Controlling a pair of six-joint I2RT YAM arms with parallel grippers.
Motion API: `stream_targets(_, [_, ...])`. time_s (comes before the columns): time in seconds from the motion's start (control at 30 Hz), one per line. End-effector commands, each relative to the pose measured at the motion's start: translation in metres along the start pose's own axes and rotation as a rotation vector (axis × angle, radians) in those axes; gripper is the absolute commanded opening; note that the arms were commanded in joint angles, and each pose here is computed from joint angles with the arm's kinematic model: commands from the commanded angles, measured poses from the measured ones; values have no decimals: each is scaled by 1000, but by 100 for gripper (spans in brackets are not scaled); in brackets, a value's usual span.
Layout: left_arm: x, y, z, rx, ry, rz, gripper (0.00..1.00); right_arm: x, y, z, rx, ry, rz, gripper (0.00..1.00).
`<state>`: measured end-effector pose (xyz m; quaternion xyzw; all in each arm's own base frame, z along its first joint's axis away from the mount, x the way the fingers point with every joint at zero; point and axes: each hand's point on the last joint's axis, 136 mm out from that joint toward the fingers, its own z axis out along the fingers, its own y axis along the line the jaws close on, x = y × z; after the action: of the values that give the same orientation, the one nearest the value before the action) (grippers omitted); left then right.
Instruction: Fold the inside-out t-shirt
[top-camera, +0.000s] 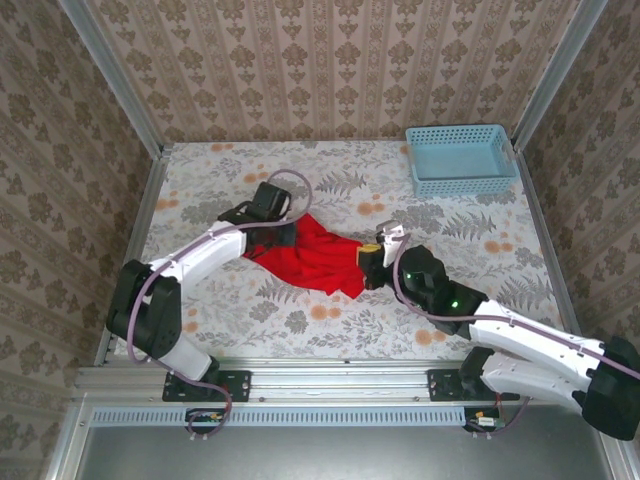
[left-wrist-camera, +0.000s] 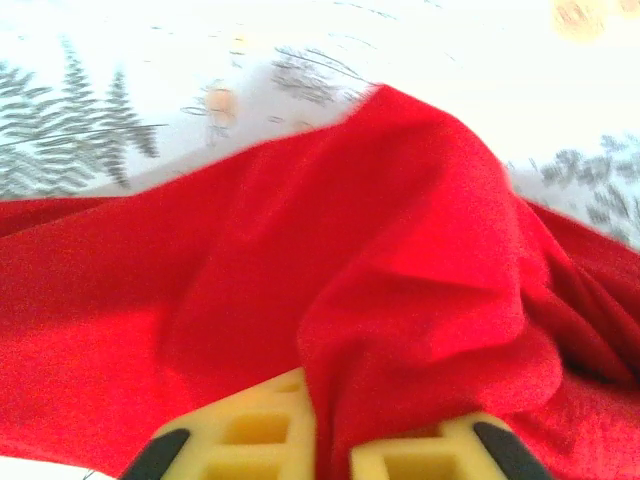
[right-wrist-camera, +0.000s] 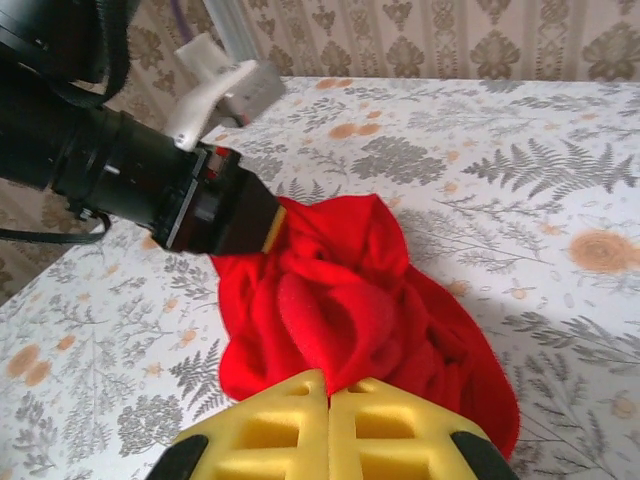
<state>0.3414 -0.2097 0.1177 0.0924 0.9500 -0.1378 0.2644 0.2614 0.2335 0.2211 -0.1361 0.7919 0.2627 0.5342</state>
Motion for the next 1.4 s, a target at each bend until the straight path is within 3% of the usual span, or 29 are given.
stream_targets(0.0, [-19, 1, -16, 40, -64, -33, 4, -14, -13, -5, 73, -22, -22, 0])
stream_targets(0.2, [-70, 13, -59, 117, -191, -113, 0, -49, -36, -2, 191, -53, -22, 0])
stream_targets(0.37, [-137, 23, -146, 220, -432, -187, 0, -126, -17, -23, 138, -209, -71, 0])
stream_targets(0.47, [-145, 17, -178, 256, -537, -173, 0, -137, -9, -33, 100, -248, -81, 0])
stream_targets(0.6, [-116, 20, -151, 296, -499, -199, 0, -73, -15, -16, 72, -127, -71, 0])
stream_targets(0.8, [-42, 30, -69, 374, -289, -293, 0, 99, -40, 13, 140, 251, 76, 0])
stream_targets(0.9, [-16, 26, -46, 406, -218, -309, 0, 140, -36, 18, 151, 397, 102, 0])
stream_targets(0.97, [-4, 26, -41, 418, -201, -320, 0, 142, -38, 20, 184, 435, 73, 3])
stream_targets(1.1, [7, 24, -44, 432, -198, -323, 0, 104, -35, 25, 213, 398, -8, 39])
stream_targets(1.2, [12, 21, -49, 437, -201, -307, 0, 75, -21, 32, 181, 365, -41, 53])
stream_targets(1.37, [16, 17, -62, 453, -228, -285, 0, 58, -8, 59, 187, 406, -56, 54])
